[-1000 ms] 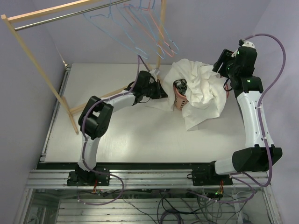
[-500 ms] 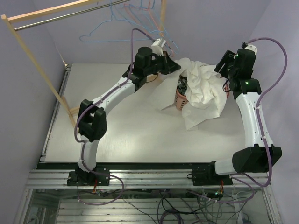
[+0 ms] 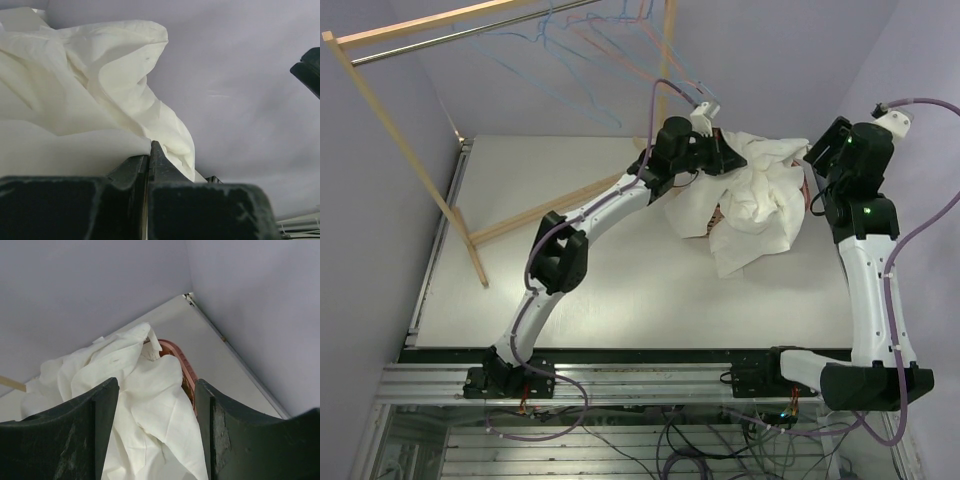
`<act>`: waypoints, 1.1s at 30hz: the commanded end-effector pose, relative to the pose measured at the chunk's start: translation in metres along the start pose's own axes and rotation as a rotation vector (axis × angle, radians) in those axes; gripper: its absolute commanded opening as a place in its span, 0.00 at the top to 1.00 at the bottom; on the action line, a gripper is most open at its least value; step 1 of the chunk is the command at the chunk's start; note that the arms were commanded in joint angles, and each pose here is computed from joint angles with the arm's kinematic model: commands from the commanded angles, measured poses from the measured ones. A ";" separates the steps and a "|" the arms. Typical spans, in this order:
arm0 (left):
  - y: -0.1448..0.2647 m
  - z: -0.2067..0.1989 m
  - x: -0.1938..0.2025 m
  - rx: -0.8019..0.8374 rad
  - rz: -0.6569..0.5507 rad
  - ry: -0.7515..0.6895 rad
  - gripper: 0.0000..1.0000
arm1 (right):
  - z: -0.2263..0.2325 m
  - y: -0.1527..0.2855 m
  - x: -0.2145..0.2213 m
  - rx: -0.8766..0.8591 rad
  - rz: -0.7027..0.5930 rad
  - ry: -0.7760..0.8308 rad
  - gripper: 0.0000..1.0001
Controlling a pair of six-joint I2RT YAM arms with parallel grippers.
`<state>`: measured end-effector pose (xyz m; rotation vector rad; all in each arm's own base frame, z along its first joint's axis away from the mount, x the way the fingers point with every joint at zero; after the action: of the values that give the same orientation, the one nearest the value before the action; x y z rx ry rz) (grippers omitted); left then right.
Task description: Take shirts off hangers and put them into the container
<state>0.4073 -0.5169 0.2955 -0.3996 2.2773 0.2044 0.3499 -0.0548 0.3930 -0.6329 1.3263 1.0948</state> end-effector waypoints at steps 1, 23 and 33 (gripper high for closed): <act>-0.025 0.011 0.022 0.014 0.007 0.019 0.93 | -0.008 -0.003 0.020 0.034 0.061 0.033 0.38; 0.017 0.055 0.093 -0.254 0.319 -0.073 0.37 | 0.025 -0.019 0.057 -0.130 0.248 0.040 0.35; 0.056 -0.008 0.028 -0.203 0.200 -0.262 0.23 | 0.023 -0.006 0.078 -0.168 0.356 0.089 0.31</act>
<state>0.3743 -0.4930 0.2422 -0.2117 2.1464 0.5801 0.3723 -0.0221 0.3234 -0.5806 1.4307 1.4233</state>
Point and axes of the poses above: each gripper's point midway between its finger pads, its own y axis back along the fingers, its own z axis along the line the jaws close on, x = y × z, the point moved 2 cm from there along y, back along the fingers, and after that the axes turned 2 degrees about y, right-handed, at the moved point
